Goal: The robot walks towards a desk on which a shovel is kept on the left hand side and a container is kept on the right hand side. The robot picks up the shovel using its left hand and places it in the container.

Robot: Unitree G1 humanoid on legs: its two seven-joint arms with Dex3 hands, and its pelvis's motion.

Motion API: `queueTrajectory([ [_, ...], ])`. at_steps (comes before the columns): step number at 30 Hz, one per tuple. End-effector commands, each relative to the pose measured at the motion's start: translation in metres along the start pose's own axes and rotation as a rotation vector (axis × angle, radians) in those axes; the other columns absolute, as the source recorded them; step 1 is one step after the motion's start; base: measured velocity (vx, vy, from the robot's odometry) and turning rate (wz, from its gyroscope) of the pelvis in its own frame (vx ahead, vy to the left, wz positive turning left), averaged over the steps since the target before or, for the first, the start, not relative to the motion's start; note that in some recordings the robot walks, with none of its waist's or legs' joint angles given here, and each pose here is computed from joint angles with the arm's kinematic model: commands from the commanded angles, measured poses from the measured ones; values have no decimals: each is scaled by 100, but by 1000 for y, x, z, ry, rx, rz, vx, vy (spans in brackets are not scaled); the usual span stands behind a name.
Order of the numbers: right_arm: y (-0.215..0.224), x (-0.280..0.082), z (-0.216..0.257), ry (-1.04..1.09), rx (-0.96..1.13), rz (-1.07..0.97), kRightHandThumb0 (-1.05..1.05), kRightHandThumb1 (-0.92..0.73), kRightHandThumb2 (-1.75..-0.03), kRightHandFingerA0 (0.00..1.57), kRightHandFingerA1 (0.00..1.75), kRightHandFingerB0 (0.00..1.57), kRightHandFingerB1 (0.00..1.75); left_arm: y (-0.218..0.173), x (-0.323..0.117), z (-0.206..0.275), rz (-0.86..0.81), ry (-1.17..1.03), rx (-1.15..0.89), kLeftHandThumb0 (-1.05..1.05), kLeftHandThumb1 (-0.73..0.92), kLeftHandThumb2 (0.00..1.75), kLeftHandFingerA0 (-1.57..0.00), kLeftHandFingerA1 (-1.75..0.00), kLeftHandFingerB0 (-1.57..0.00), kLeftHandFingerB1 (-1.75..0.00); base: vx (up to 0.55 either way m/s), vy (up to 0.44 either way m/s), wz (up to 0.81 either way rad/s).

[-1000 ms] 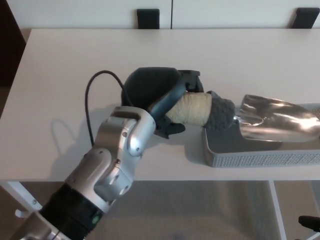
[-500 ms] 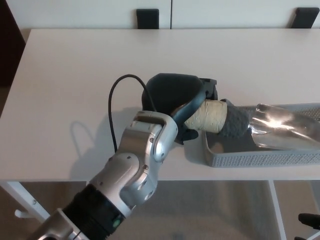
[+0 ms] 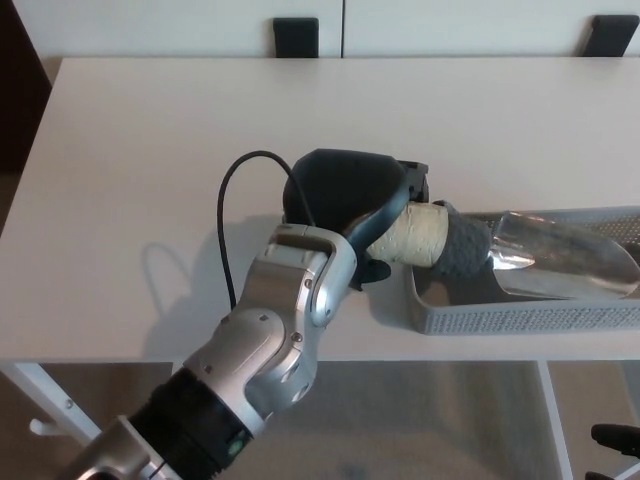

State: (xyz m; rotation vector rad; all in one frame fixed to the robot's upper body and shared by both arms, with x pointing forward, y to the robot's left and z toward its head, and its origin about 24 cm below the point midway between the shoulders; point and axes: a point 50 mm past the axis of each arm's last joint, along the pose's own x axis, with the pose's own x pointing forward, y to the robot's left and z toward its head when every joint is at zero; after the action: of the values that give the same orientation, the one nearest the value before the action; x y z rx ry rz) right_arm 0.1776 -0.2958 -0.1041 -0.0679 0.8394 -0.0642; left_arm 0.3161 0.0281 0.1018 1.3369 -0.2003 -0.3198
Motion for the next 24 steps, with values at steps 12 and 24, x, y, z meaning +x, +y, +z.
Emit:
queueTrajectory([
  [12, -6, -1, 9, -41, -60, -7, -21, -44, -53, 55, 61, 46, 54, 2, 4, 34, -141, -70, 20, -94, 57, 97, -3, -14, -12, -10, 0, 0, 0],
  [24, -4, 1, 16, -53, -74, 2, -17, -46, -52, 58, 63, 45, 54, 5, -2, 52, -118, -143, 50, -105, 60, 109, 0, -2, 0, -3, 0, 0, 0],
])
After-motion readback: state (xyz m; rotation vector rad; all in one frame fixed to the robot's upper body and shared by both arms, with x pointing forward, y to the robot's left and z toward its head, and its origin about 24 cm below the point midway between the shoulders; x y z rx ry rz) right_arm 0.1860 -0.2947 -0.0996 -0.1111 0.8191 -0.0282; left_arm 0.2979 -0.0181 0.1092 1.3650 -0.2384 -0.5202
